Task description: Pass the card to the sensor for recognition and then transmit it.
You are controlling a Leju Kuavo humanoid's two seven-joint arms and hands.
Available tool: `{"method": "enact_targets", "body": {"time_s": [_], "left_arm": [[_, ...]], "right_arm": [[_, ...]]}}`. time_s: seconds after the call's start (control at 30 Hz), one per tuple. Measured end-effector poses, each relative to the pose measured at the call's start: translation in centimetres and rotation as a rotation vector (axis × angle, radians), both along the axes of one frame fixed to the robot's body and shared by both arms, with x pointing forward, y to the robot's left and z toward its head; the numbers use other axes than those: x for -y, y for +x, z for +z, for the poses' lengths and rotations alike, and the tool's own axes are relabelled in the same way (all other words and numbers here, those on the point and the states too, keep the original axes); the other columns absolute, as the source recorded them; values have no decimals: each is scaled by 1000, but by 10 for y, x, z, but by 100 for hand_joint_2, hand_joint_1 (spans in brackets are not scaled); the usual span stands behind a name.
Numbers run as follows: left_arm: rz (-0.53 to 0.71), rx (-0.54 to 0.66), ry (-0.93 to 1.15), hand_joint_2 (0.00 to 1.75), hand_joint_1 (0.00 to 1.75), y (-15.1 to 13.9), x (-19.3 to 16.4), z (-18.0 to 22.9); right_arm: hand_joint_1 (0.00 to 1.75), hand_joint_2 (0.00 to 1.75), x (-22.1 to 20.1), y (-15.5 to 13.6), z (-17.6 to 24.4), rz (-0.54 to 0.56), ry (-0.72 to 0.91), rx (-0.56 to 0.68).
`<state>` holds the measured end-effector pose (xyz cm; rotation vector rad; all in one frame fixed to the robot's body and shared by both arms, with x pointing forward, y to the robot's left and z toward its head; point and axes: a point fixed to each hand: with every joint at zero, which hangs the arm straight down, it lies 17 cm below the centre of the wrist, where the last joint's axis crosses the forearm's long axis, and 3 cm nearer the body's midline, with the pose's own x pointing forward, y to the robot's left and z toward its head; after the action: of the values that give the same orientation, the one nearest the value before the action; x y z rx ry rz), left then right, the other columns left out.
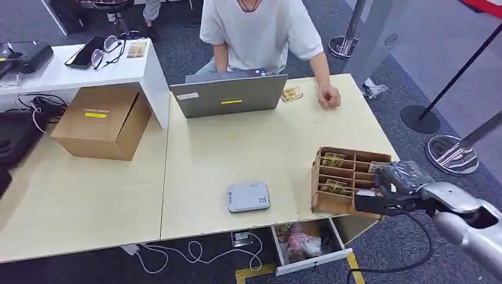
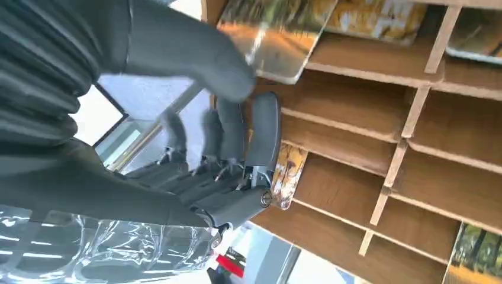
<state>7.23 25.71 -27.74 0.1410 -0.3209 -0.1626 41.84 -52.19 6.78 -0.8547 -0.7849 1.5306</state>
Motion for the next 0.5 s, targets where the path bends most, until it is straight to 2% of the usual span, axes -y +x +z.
{"method": "enact_targets", "body": {"time_s": [0.1, 0.2, 0.27, 0.33, 0.4, 0.5], "left_arm": [[0, 0, 0, 0, 0, 0, 0, 0], [-1, 0, 0, 0, 0, 0, 0, 0], [-5, 1, 1, 0, 0, 0, 0, 0], [-8, 2, 1, 0, 0, 0, 0, 0], [-12, 4, 1, 0, 0, 0, 0, 0], [-18, 5, 2, 0, 0, 1, 0, 0]], "right_arm": [[26, 175, 0, 1, 1, -1, 1, 4], [12, 175, 0, 3, 3, -1, 1, 9], [16, 175, 0, 1, 1, -2, 2, 5], [28, 175, -1, -3, -2, 0, 7, -1], [17, 175, -2, -6, -4, 0, 11, -3], [21, 175, -2, -11, -5, -4, 16, -1]]}}
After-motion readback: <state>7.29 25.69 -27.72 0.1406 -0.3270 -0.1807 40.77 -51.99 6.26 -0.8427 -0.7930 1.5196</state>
